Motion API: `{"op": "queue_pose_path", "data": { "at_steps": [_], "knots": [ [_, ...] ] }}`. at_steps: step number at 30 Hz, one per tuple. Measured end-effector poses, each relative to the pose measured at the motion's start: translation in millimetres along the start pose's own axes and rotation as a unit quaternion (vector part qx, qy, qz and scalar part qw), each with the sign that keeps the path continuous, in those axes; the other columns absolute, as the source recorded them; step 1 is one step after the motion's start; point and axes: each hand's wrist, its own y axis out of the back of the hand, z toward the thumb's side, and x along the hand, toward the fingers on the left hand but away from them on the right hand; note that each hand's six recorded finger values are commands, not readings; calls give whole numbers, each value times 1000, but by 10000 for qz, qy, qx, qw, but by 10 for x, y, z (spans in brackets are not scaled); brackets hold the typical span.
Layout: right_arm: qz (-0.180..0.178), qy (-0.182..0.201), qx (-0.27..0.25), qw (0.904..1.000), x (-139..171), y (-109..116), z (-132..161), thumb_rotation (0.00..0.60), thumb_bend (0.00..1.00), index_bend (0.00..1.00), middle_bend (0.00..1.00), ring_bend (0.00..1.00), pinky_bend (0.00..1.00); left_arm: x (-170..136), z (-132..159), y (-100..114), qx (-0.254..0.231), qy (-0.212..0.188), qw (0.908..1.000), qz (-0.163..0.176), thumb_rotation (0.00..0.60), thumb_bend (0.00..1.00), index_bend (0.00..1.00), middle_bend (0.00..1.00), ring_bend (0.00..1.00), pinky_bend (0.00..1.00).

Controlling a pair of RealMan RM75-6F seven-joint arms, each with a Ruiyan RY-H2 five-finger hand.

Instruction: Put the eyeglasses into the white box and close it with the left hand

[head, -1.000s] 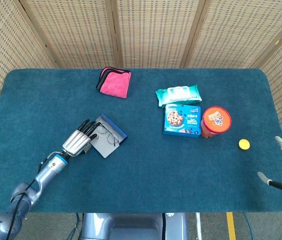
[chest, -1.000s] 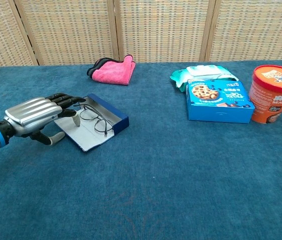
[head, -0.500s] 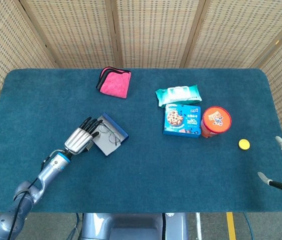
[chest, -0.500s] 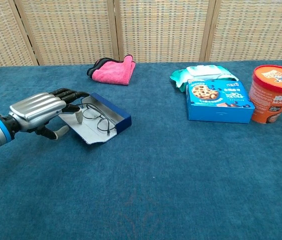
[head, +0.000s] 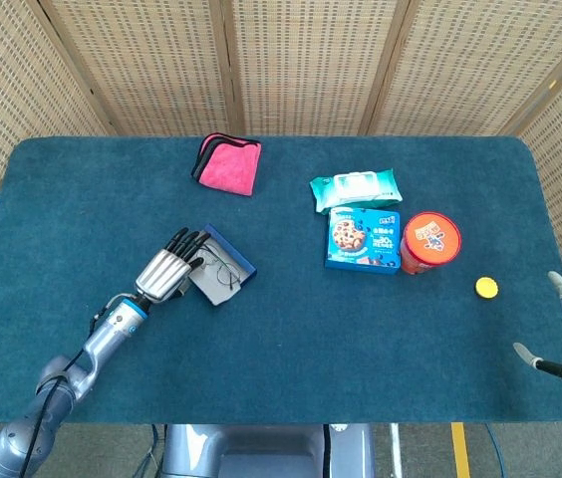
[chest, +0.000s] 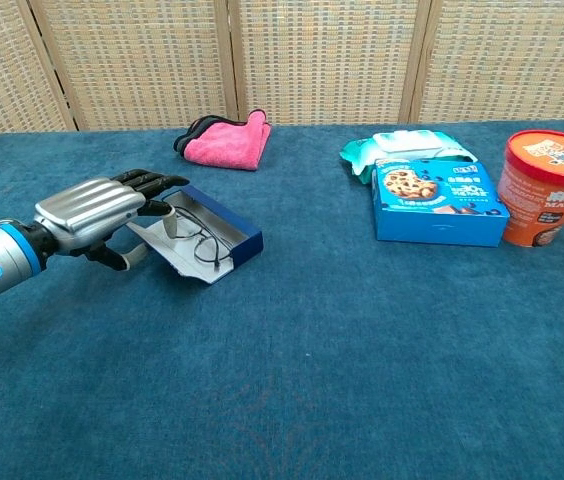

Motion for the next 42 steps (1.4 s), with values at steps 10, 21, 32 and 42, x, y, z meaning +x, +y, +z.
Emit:
{"op": "queue_pose_path", "data": {
  "at_steps": [10, 21, 32, 42],
  "knots": [
    [13, 5, -17, 10000, -6, -8, 0, 600, 0, 0, 0, 0, 0, 9, -35, 70, -310, 92, 9994, 157, 600, 526, 682, 0, 0, 0],
    [3, 20, -58, 10000, 5, 7, 6, 600, 0, 0, 0, 0, 0, -239, -233, 155, -371, 44, 9989, 279, 600, 528, 775, 0, 0, 0],
    [18, 26, -50, 10000, 6, 0, 17, 600, 0, 0, 0, 0, 0, -485, -437, 305, -89, -124, 9995, 262, 600, 528, 775, 0, 0, 0],
    [25, 10, -46, 10000, 1, -4, 7, 600, 0, 0, 0, 0, 0, -523, -420, 447, -55, -261, 9993, 268, 600, 527, 775, 0, 0, 0]
  ]
}}
